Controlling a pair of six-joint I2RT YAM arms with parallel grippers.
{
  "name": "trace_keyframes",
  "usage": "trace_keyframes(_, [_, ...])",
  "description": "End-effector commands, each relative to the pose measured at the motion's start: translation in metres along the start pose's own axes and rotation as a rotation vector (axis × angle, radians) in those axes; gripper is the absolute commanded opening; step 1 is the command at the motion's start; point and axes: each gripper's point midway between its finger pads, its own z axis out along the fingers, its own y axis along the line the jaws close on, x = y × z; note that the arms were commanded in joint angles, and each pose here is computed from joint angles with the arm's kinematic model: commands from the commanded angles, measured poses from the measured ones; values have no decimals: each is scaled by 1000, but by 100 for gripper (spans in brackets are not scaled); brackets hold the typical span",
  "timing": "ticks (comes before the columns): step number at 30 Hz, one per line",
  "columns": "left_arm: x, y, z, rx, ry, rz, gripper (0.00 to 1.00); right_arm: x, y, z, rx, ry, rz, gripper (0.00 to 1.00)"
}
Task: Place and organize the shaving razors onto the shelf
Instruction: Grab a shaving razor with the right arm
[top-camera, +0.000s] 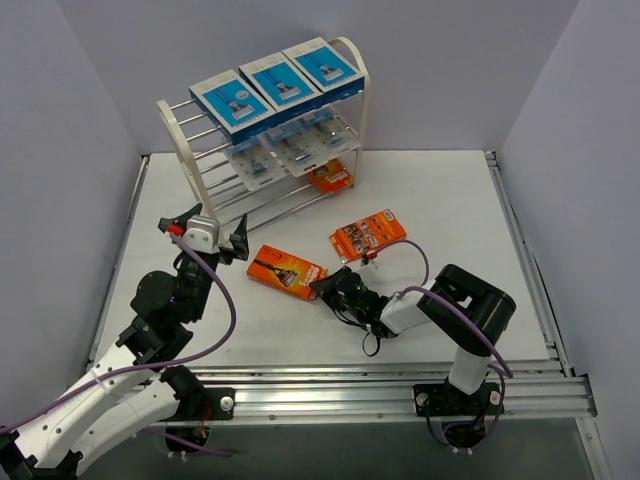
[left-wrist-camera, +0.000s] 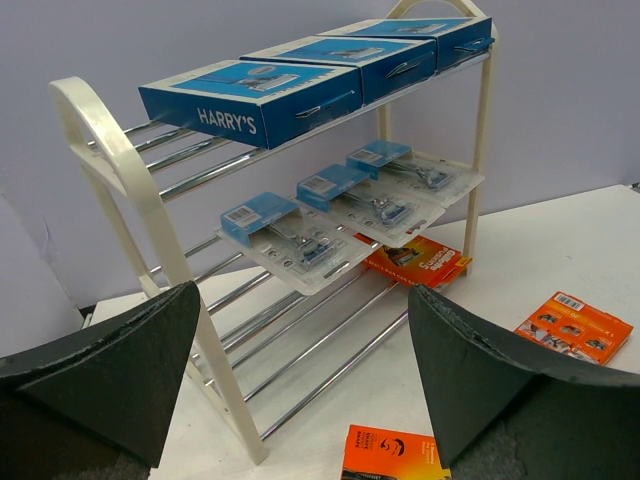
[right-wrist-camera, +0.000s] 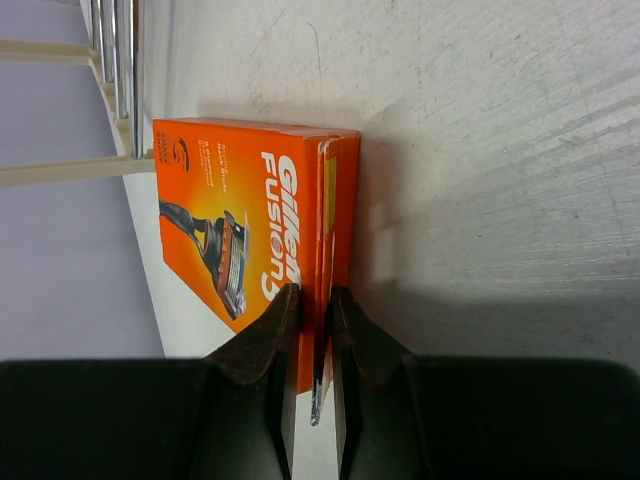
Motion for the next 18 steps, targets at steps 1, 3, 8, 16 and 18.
trace_keyframes(1, [-16, 5, -1, -18, -44, -14, 94, -21, 41, -9, -114, -63, 58, 0])
trace_keyframes(3, [-17, 5, -1, -18, -45, -15, 94, -30, 50, -10, -119, -93, 57, 0])
trace_keyframes(8, [-18, 6, -2, -24, -48, -16, 94, -44, 71, -12, -138, -133, 41, 0])
trace_keyframes(16, [-19, 7, -2, -27, -51, -17, 94, -69, 98, -8, -139, -208, 26, 0])
trace_keyframes(18, [-19, 7, -2, -27, -51, -17, 94, -74, 97, -2, -123, -220, 25, 0])
